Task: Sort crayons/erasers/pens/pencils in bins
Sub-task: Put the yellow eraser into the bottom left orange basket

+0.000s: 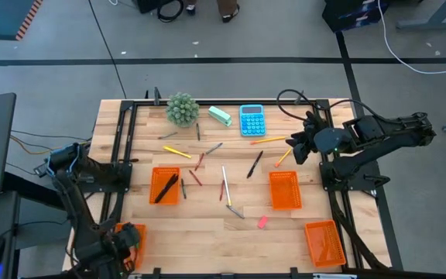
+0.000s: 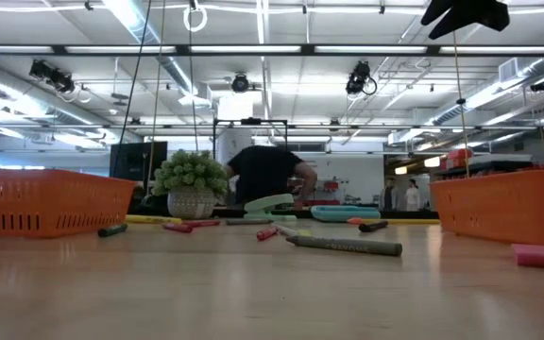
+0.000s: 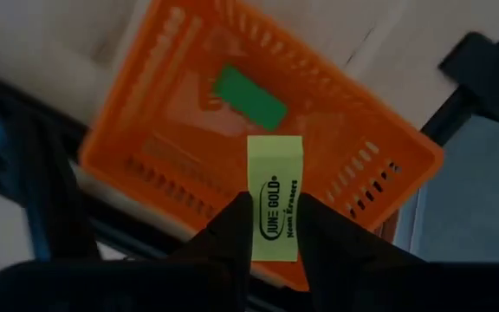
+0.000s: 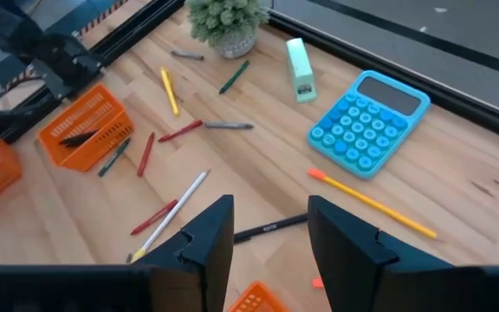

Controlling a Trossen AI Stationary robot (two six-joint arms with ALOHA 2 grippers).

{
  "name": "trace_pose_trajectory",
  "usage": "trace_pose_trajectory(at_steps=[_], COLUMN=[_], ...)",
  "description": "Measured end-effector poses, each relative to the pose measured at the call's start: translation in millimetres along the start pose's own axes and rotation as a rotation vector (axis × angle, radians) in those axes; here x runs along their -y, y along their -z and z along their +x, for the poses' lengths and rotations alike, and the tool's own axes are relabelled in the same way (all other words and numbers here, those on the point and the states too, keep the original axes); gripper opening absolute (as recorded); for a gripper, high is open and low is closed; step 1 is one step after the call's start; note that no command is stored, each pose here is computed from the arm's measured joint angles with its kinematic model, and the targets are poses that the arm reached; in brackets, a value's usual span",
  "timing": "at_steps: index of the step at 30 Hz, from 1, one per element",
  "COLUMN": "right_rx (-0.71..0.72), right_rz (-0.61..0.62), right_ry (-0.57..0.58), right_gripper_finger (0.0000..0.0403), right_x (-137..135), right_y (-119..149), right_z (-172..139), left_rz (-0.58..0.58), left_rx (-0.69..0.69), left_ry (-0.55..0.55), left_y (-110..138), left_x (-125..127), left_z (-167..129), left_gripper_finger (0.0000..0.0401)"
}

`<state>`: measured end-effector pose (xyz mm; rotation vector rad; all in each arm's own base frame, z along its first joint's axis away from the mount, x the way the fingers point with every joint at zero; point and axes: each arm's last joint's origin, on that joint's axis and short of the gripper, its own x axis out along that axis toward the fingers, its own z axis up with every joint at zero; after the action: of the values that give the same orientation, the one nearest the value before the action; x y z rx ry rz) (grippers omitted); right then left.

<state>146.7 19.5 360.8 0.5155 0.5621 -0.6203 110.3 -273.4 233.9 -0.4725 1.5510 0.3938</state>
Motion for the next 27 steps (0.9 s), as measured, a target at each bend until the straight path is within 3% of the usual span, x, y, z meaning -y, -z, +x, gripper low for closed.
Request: trace_pose_trajectory(at_steps=[11,27], right_rx=[0.035,0.034], right_rz=[0.093,0.155], right_ry=[0.025,0.023], right_gripper_finger=[0.0154,0.0154], right_x=[1,1], right_y=[-1,-1], right_z=[0,0], left_rz=[-0.224,-0.222], left_rx=[0.025,0.009], left_ry=[0.014,0.038], left_y=[-5,-14], left_x=[-7,-14], left_z=[33,58], left_gripper_finger=[0.0102,0.0114])
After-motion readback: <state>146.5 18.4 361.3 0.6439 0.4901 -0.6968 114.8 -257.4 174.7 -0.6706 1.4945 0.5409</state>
